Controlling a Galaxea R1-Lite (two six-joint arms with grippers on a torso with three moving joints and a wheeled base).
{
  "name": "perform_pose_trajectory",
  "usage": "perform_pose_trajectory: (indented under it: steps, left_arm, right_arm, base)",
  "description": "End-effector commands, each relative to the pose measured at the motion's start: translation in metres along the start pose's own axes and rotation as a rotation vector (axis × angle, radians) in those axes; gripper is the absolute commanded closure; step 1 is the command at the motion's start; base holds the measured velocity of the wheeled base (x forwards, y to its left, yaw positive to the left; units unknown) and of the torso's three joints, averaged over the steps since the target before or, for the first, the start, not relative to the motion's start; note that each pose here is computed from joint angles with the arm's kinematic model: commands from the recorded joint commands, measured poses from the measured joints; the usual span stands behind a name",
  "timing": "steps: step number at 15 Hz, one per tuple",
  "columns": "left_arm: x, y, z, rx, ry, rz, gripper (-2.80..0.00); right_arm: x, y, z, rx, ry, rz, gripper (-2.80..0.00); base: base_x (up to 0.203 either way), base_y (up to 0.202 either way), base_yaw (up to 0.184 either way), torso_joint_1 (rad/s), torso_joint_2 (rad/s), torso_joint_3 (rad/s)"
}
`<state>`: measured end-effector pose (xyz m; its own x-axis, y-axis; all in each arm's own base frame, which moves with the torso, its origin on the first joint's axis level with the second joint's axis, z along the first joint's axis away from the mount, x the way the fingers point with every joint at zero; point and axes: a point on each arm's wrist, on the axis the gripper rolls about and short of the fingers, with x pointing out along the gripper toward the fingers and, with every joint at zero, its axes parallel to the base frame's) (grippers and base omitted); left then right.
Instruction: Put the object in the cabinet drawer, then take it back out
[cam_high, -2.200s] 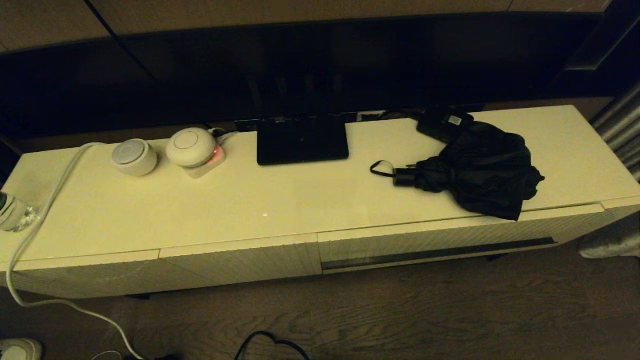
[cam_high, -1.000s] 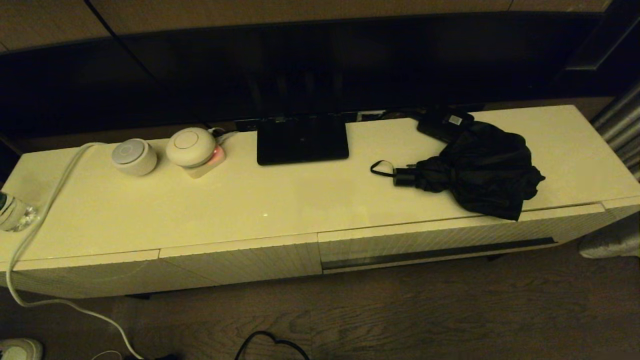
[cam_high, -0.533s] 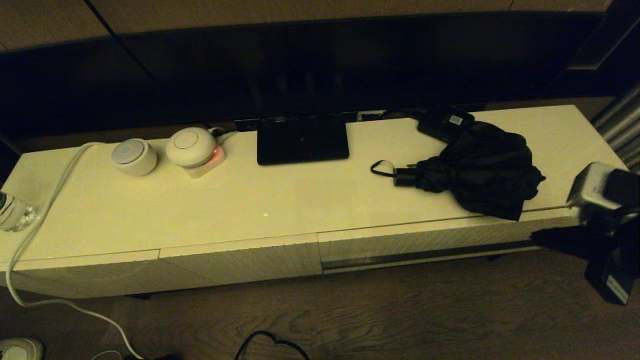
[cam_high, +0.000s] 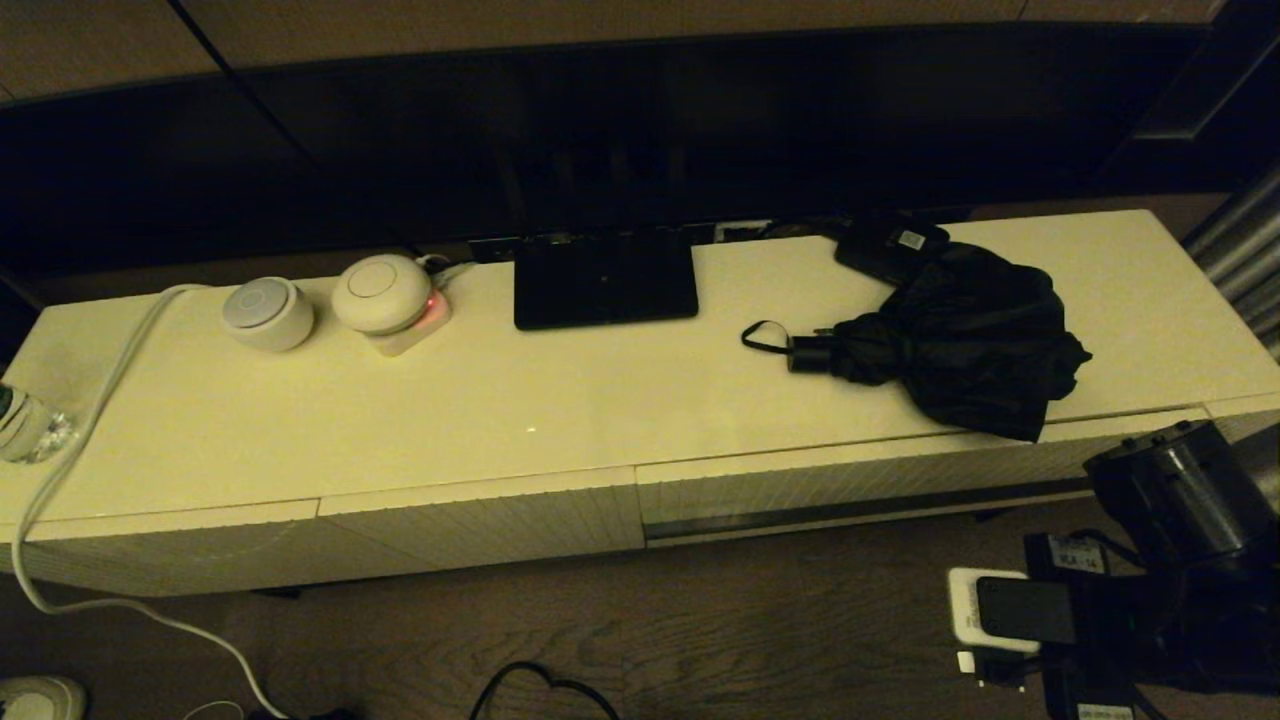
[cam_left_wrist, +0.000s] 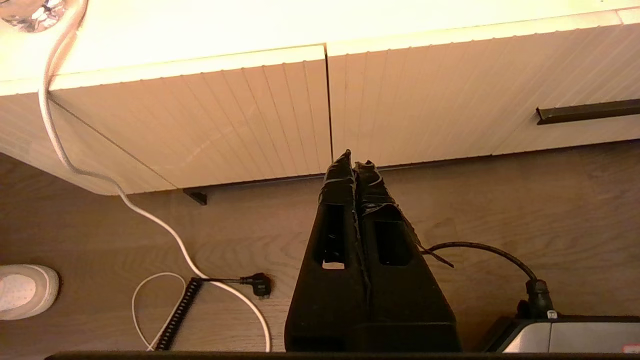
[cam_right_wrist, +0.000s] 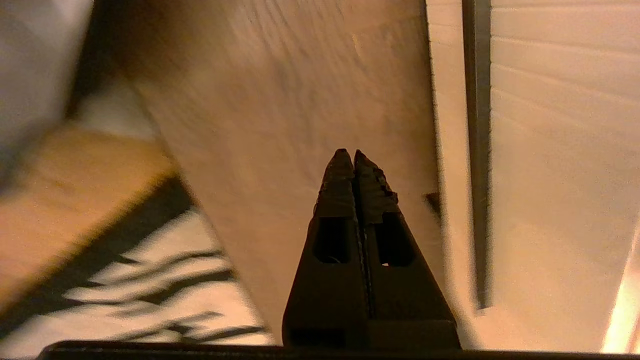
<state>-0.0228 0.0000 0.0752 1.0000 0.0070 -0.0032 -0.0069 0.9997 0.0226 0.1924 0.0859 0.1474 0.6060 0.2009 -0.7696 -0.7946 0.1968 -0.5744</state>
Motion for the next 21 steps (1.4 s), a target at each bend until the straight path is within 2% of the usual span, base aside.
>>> perform_pose_trajectory:
  steps: [1,6,8,10,11,18,21]
  left_arm:
    - [0.0,0.0,-0.001,0.0,0.003,0.001,0.0]
    - [0.0,0.0,-0.001,0.0,0.003,0.001,0.0]
    - [0.0,0.0,-0.001,0.0,0.003,0.001,0.0]
    - [0.0,0.0,-0.001,0.0,0.003,0.001,0.0]
    - [0.0,0.0,-0.001,0.0,0.003,0.001,0.0]
    - [0.0,0.0,-0.001,0.0,0.003,0.001,0.0]
    - [0.0,0.0,-0.001,0.0,0.003,0.001,0.0]
  right_arm:
    - [0.029,0.003,-0.005,-0.07,0.042,0.01,0.0]
    - [0.068,0.007,-0.009,-0.163,0.09,-0.045,0.0]
    - [0.08,0.009,-0.013,-0.185,0.082,-0.086,0.0]
    - [0.084,0.008,-0.018,-0.257,0.072,-0.137,0.0]
    - [0.084,0.008,-0.019,-0.299,0.071,-0.137,-2.8]
    - [0.091,0.009,-0.032,-0.439,-0.007,-0.06,-2.8]
    - [0.101,0.008,-0.039,-0.423,0.014,-0.032,-2.8]
  base:
    - [0.0,0.0,0.0,0.0,0.0,0.0]
    - [0.0,0.0,0.0,0.0,0.0,0.0]
    - [0.0,0.0,0.0,0.0,0.0,0.0]
    - [0.0,0.0,0.0,0.0,0.0,0.0]
    - [0.0,0.0,0.0,0.0,0.0,0.0]
    - [0.0,0.0,0.0,0.0,0.0,0.0]
    - [0.0,0.0,0.0,0.0,0.0,0.0]
